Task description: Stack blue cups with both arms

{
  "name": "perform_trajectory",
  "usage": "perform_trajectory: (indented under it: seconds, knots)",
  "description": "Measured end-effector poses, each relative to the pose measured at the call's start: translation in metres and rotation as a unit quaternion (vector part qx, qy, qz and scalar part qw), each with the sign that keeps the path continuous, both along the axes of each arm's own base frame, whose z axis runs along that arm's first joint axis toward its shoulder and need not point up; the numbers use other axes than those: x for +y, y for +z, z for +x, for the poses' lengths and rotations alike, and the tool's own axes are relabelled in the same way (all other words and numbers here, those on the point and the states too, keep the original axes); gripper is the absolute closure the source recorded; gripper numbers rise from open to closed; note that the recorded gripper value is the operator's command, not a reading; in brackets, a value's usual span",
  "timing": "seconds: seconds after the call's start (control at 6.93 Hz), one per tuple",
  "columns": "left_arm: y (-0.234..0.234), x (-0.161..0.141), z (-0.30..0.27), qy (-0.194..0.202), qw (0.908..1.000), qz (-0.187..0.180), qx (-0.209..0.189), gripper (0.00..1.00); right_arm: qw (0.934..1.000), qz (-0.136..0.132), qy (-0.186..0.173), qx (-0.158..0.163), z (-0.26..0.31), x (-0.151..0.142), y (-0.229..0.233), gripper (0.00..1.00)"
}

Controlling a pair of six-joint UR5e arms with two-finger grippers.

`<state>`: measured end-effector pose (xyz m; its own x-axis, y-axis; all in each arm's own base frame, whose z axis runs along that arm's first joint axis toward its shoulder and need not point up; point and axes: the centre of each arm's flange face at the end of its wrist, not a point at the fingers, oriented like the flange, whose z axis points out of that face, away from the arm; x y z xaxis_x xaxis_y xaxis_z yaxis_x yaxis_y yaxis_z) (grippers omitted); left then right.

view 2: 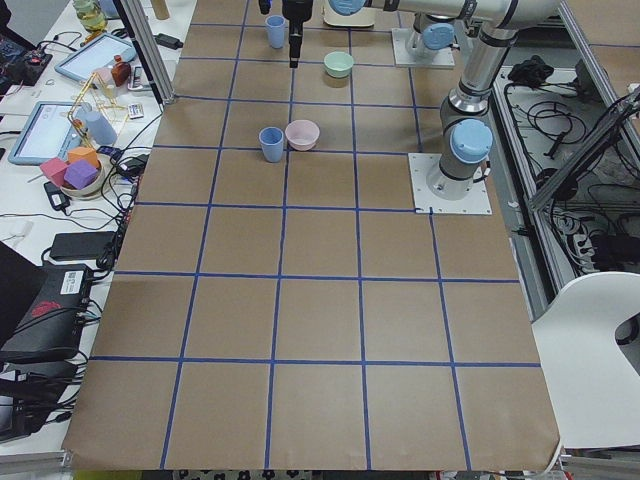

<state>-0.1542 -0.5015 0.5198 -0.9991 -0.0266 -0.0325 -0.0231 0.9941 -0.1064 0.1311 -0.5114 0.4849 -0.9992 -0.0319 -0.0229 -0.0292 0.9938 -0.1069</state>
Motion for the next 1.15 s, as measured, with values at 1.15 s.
perform_trajectory:
  seconds: [1.15]
  knots:
    - [0.003,-0.025,0.001,0.0,1.0,-0.003,0.008,0.0,0.9999,-0.01,-0.009,0.003,-0.003,-0.012,0.009,0.18]
